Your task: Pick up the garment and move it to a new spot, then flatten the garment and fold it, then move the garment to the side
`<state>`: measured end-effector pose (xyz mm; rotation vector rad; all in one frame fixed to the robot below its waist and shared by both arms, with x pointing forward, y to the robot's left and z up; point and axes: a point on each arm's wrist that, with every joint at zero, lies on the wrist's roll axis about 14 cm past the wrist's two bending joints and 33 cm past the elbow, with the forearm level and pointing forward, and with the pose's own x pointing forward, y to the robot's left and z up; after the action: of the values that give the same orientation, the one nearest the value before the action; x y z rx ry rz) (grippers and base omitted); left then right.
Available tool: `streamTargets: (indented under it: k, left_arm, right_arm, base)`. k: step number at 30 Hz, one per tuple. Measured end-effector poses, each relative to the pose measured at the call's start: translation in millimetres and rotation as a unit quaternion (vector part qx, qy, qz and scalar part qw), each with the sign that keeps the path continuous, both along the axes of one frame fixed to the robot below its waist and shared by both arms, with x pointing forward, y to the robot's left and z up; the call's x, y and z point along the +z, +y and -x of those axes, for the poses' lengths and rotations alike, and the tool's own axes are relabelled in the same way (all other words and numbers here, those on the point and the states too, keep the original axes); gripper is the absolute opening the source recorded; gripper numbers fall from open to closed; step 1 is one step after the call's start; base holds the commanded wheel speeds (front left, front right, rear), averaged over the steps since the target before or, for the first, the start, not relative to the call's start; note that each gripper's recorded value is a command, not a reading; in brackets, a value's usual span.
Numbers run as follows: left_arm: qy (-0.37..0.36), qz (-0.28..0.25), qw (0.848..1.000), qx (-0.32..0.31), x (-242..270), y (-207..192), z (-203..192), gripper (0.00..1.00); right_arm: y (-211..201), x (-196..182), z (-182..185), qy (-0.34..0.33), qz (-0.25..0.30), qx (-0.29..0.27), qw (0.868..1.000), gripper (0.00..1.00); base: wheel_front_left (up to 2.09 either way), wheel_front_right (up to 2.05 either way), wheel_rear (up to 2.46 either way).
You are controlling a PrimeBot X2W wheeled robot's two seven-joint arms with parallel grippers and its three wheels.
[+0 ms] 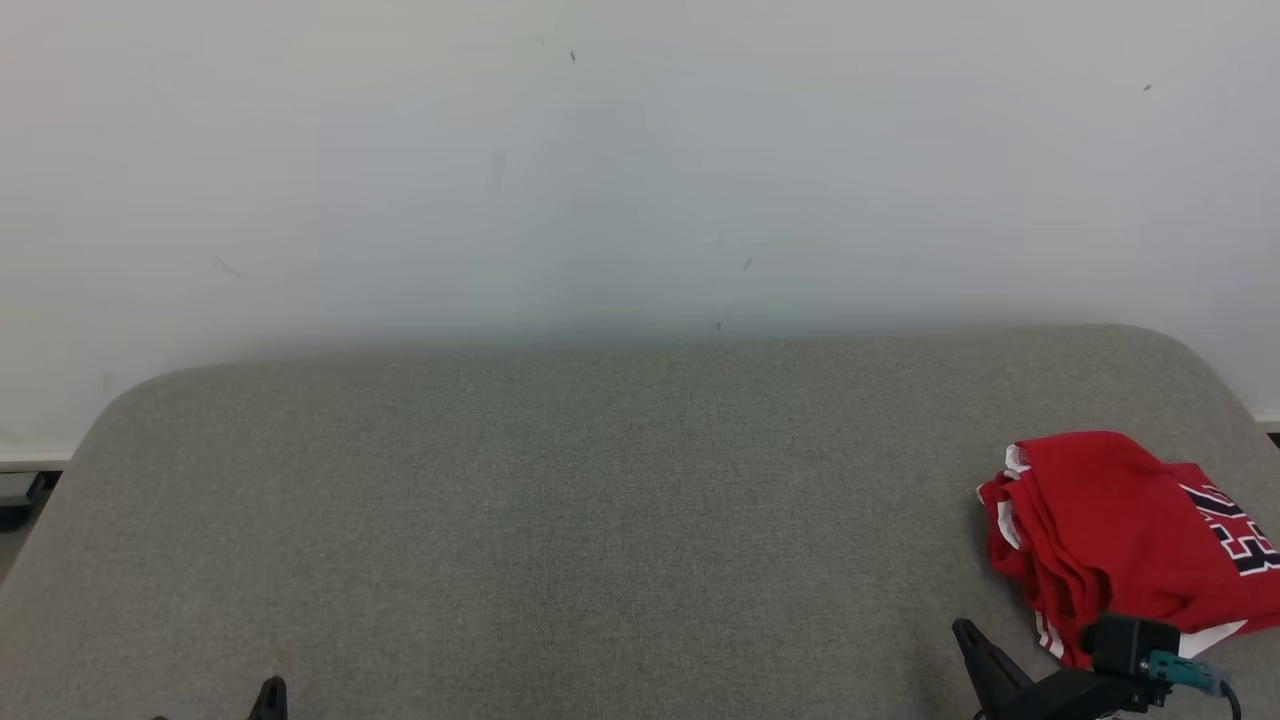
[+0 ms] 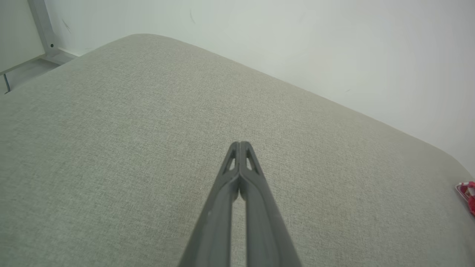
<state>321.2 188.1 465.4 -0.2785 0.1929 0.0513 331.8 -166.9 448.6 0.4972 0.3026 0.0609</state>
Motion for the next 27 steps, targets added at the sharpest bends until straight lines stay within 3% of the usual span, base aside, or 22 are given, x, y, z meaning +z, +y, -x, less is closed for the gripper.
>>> streamTargets:
  k: [27]
  left_arm:
    - [0.02,0.188,0.982,0.022,-6.6,-1.3,-14.9,0.0]
  right_arm:
    - [-9.0,6.8,-14.2,-0.004,-0.157,-0.052,0.986,0.0]
  base:
    - [0.0,0.0,0.0]
